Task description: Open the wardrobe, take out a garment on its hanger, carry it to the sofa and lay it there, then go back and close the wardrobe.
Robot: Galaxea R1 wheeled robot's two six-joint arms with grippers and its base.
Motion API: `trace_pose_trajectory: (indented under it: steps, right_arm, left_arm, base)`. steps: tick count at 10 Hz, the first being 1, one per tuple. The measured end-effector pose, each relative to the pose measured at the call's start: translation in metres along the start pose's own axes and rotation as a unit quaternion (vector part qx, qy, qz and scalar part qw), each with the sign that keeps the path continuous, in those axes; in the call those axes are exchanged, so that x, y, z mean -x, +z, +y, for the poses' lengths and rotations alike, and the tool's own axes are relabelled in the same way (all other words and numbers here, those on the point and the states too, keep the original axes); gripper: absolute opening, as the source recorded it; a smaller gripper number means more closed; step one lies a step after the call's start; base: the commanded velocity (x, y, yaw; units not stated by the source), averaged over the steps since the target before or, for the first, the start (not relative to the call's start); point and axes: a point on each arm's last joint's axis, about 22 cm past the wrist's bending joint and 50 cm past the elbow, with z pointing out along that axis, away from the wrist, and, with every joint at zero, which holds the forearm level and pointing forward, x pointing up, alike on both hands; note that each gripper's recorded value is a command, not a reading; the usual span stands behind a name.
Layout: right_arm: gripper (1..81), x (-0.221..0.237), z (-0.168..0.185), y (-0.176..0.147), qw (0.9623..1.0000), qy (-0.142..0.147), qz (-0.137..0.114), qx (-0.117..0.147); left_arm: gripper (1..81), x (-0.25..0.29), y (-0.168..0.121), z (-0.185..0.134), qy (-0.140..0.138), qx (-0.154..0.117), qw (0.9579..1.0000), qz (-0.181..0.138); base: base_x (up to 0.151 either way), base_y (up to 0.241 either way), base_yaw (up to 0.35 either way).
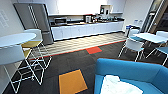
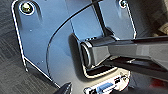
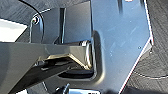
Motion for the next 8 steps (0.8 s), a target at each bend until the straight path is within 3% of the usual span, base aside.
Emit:
trace_pose_trajectory:
  steps: [8]
  right_arm:
    - [81.1,-0.0087,0.0062,0.0004,0.9999,-0.002,0.007,0.008]
  left_arm:
    - [81.1,-0.0058,0.0036,-0.0041,0.001,-0.010,0.9999,0.001]
  base:
    - [0.000,0.000,0.285]
